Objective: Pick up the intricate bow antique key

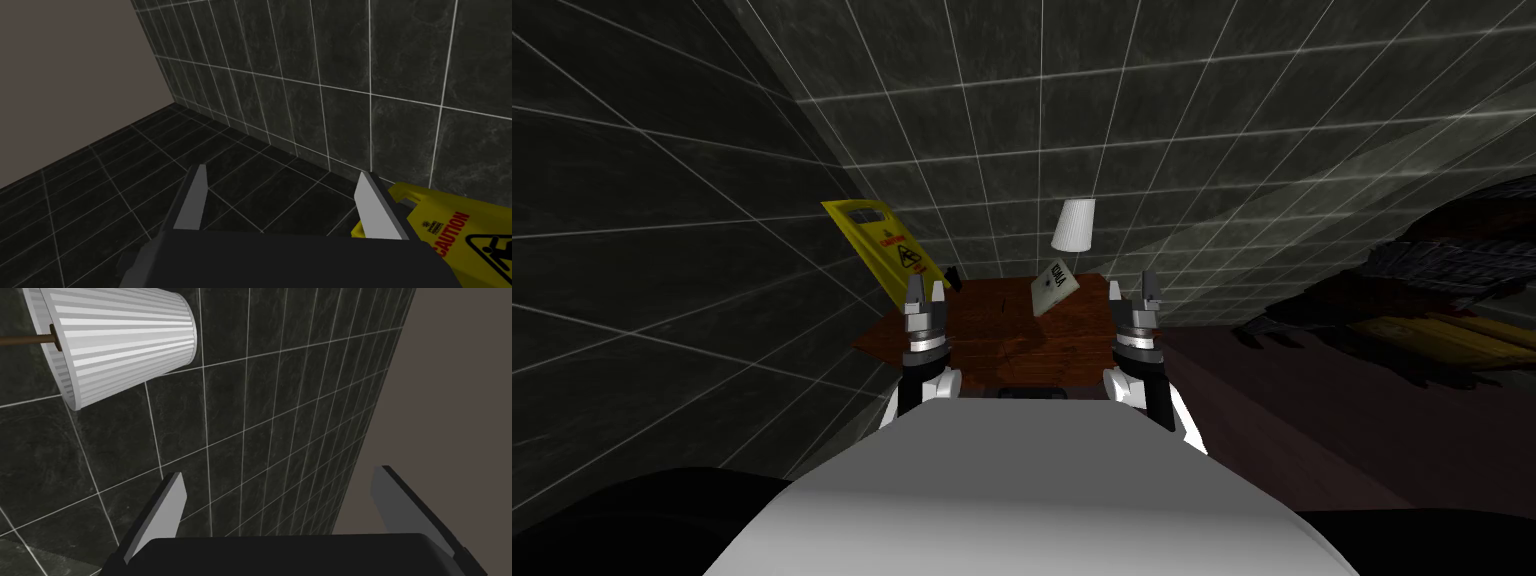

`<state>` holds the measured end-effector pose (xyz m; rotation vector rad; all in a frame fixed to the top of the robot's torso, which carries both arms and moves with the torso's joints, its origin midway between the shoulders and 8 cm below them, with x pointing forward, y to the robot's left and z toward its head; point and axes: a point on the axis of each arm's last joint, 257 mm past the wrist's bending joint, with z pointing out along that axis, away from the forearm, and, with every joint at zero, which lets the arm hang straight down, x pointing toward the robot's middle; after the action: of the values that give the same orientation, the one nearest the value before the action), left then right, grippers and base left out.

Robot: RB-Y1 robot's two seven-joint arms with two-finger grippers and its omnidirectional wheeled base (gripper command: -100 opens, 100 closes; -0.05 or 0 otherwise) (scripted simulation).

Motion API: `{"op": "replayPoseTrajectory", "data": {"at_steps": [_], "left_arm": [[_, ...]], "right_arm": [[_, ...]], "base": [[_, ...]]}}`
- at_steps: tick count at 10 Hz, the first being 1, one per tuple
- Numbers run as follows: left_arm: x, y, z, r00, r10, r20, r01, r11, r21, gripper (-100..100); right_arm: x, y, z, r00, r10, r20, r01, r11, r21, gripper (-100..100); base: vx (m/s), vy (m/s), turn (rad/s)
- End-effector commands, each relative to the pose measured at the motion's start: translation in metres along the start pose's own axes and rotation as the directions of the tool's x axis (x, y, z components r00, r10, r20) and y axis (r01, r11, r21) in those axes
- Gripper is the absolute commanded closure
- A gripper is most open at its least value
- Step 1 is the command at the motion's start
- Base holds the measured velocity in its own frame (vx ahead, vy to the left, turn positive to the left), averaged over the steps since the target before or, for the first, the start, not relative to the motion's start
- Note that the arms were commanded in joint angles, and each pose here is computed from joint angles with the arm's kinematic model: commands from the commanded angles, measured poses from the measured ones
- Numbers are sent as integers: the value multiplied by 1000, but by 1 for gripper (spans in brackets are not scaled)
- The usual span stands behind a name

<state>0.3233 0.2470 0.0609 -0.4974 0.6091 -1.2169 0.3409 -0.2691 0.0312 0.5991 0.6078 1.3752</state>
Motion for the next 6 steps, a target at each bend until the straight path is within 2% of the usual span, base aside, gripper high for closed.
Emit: {"op": "replayPoseTrajectory", "data": {"at_steps": [1,3,5,6], "left_arm": [[2,5,-6,999,23,-36,-23,1000,-16,-100],[0,17,-19,994,63,-88,-68,996,-58,-100],[-6,34,-36,985,107,-139,-124,985,-119,-100],[-7,35,-38,984,108,-139,-125,984,-124,-100]], "right_arm": [[0,0,0,1000,0,0,0,1000,0,0],[0,0,0,1000,0,0,0,1000,0,0],[0,0,0,1000,0,0,0,1000,0,0],[0,0,0,1000,0,0,0,1000,0,0]], "base": [[-31,-11,-40],[-86,-7,-57],[-117,-15,-106],[-96,-31,-42]]}}
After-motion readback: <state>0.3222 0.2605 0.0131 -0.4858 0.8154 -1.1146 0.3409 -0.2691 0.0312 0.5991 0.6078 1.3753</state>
